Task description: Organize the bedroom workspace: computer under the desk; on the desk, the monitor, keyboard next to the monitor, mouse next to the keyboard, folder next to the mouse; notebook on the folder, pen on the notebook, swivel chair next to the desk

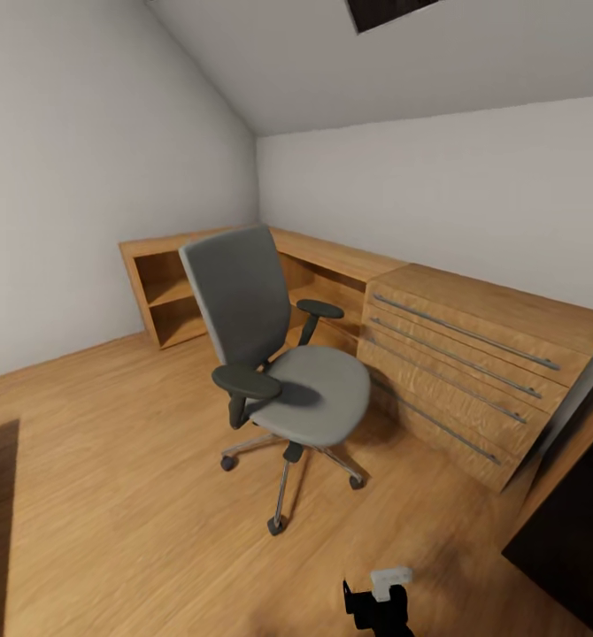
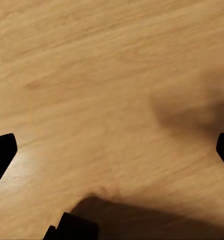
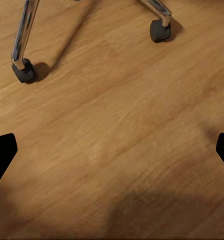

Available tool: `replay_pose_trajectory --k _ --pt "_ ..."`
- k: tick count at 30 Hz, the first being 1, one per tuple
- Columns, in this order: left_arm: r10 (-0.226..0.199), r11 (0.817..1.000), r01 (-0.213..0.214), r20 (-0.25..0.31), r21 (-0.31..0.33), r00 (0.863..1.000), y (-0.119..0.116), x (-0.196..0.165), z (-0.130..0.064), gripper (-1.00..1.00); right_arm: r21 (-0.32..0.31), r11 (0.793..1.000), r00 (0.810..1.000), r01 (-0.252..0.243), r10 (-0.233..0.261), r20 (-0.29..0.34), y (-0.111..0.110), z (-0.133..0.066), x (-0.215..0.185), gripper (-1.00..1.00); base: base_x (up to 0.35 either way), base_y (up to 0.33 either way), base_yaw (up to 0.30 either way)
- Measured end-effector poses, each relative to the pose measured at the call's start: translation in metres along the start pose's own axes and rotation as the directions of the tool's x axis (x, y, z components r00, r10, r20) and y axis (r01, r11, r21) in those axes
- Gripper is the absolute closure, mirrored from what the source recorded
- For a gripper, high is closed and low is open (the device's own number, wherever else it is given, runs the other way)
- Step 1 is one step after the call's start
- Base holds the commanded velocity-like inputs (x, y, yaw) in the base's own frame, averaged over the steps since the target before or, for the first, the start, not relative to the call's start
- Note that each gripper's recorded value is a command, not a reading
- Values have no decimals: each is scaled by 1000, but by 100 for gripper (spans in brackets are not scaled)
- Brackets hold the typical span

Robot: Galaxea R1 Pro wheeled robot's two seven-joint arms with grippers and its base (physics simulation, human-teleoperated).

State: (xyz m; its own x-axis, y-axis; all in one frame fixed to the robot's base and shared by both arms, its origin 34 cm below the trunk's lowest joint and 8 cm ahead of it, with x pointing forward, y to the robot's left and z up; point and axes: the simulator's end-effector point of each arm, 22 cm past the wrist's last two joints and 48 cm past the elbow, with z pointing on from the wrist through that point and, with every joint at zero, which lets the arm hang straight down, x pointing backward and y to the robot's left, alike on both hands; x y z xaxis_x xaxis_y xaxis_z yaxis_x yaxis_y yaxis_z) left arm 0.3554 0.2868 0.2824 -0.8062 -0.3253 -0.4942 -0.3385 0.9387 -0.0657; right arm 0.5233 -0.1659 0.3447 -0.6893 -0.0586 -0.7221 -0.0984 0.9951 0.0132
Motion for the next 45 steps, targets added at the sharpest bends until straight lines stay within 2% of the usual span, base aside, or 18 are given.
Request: replay_pose_trajectory --k 13,17,21,25,32,41,45 --pt "5 1000 -5 15 -2 1000 -2 -12 -24 -100 -17 1000 1000 -5 4 -25 6 -22 -5 -100 0 0 18" --pt "4 1000 -4 9 -4 1000 -3 -15 -30 -100 -13 1000 1000 -9 9 19 4 -26 -21 -100 0 0 209" --pt "4 1000 -4 3 -6 1000 -3 -18 -36 -100 -9 1000 999 -8 8 37 1 -31 -31 -100 0 0 233" --pt "3 1000 -3 -5 -6 1000 -4 -20 -43 -100 -11 1000 999 -8 8 38 3 -35 -37 -100 0 0 246" --pt "3 1000 -3 -61 -9 998 -6 -2 -59 -100 -12 1000 999 -8 8 33 3 -43 -46 -100 0 0 259" --pt "-4 1000 4 -51 -12 999 -8 -13 -74 -100 -10 1000 999 -4 5 34 1 -54 -60 -100 0 0 274" --pt "-5 1000 5 -47 -12 999 -8 -19 -80 -100 -10 1000 998 -9 9 65 1 -63 -68 -100 0 0 233"
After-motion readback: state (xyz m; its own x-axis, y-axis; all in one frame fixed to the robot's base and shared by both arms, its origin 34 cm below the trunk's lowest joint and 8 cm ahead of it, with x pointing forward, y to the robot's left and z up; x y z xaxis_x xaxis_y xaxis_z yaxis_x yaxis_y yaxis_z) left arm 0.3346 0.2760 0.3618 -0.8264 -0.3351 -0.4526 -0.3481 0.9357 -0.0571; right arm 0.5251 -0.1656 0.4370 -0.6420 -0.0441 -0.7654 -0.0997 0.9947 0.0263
